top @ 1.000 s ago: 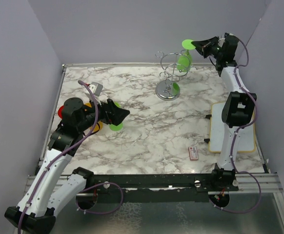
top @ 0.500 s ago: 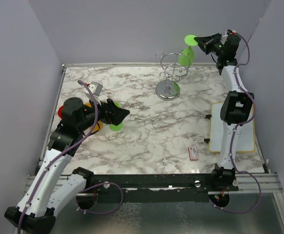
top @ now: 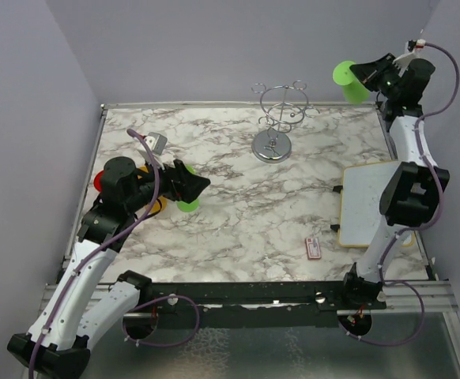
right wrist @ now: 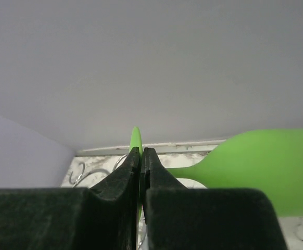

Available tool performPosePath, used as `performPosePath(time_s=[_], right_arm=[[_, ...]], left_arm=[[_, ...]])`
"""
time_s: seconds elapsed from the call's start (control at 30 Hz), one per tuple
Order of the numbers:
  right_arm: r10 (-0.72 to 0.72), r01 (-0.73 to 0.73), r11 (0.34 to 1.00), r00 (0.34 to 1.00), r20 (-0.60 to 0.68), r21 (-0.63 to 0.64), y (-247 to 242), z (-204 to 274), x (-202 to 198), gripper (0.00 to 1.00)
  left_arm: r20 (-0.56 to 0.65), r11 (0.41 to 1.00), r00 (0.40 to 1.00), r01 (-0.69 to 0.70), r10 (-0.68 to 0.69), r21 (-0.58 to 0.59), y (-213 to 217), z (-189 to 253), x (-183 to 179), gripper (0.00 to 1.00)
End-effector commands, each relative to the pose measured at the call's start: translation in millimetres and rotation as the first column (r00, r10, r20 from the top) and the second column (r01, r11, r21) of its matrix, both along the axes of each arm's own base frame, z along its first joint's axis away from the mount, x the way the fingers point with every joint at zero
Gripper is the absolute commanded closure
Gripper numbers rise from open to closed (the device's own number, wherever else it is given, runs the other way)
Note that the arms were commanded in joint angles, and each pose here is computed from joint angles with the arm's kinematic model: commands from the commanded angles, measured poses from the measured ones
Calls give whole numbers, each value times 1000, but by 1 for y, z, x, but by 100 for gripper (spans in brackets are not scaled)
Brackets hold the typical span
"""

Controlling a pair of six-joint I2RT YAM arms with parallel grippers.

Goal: Take the wine glass off the wine glass rack

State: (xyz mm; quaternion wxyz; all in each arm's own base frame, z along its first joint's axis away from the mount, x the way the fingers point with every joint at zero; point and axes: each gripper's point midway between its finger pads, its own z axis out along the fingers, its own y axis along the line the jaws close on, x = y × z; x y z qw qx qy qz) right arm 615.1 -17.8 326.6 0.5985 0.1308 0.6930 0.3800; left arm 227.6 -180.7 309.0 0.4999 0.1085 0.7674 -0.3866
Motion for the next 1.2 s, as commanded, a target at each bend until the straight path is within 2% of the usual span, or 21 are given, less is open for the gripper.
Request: performPosePath(time_s=[0.0,0.07,0.2,0.4,0.5,0.6,0.67,0.73,0.9,1.03,1.17], right_arm=[[33,118,921,926,375,-371,10,83,-61,99],[62,184,865,884,464,-466,13,90,-92,99],[218,294,722,762,610,-626,33,92,-156,99],[544,316,548,568,617,-774,80,56,-232,99],[688,356,479,417,595,-803,106,41,-274,99],[833,434,396,201,516,-809,143,21,-318,99],[887,521,369,48,459,-770,172,16,-345,99],[915,533,368,-64,398,-761,199,8,-362,99],[915,460,398,-266,305,-794,263,-19,-411,99],[910,429,383,-326,256,-818,294,-45,-435,99],[931,444,301,-328,160,-844,317,-82,-444,99]], left_arm=[[31,1000,999,7,-6,-26,-2,15,0,14],[30,1000,1000,7,-6,-30,-2,15,-2,14],[25,999,1000,9,-8,-33,-2,13,-4,14],[15,999,1000,18,-17,-34,-3,12,-3,14],[19,999,1000,14,-13,-39,-3,15,-4,14],[17,999,1000,0,1,-43,-1,19,-5,14],[10,999,1000,-17,18,-41,2,20,-4,14],[3,998,999,-43,43,-35,6,22,-4,14],[-3,991,992,-130,130,-27,19,37,-2,14],[15,976,976,-215,216,-45,36,55,-9,14],[25,953,957,-287,291,-95,51,66,-20,14]])
